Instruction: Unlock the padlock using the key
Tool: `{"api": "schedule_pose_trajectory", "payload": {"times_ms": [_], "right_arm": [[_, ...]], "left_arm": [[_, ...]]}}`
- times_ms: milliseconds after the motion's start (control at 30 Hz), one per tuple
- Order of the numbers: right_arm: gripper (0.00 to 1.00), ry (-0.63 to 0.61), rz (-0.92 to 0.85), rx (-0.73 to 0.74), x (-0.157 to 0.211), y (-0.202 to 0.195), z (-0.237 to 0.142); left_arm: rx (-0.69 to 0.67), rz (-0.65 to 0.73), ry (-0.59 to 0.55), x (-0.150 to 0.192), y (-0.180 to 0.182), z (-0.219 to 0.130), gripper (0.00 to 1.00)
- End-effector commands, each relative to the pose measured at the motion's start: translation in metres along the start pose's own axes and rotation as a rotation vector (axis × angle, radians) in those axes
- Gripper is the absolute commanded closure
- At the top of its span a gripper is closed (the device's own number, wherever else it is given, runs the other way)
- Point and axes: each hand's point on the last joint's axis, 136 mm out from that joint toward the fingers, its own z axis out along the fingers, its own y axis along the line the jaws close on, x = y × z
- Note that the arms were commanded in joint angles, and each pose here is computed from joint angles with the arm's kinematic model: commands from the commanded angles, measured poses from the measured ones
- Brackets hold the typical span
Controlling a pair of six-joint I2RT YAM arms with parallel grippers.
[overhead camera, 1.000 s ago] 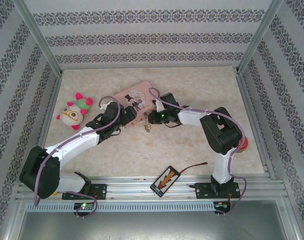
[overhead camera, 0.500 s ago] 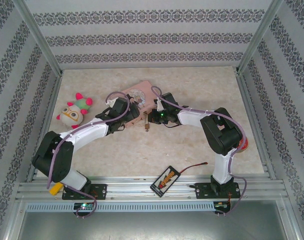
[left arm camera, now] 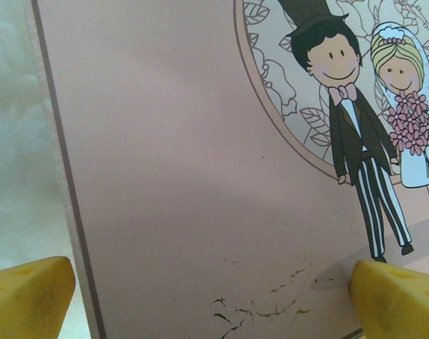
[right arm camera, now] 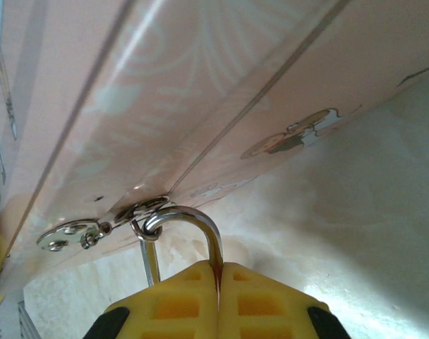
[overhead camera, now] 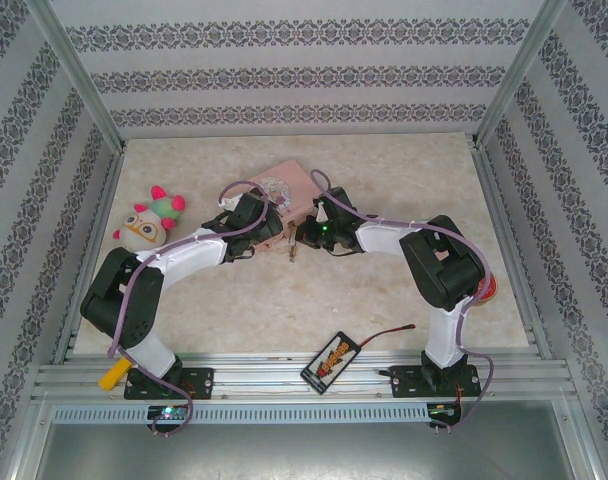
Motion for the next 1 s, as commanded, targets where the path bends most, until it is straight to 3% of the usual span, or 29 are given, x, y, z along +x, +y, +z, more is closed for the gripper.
{"api": "schedule_pose_trajectory", "payload": {"times_ms": [0, 967], "right_arm": [[1.00, -0.065, 0.039, -0.042, -0.015, 0.009, -0.003], [1.00, -0.217, 0.159, -0.107, -0.057, 0.004, -0.026]], "left_arm": [[-0.052, 0.013, 0.027, 0.006, 0.015, 0.003, 0.01], [-0.070, -0.004, 0.064, 0.021, 0.027, 0.008, 0.01]]}}
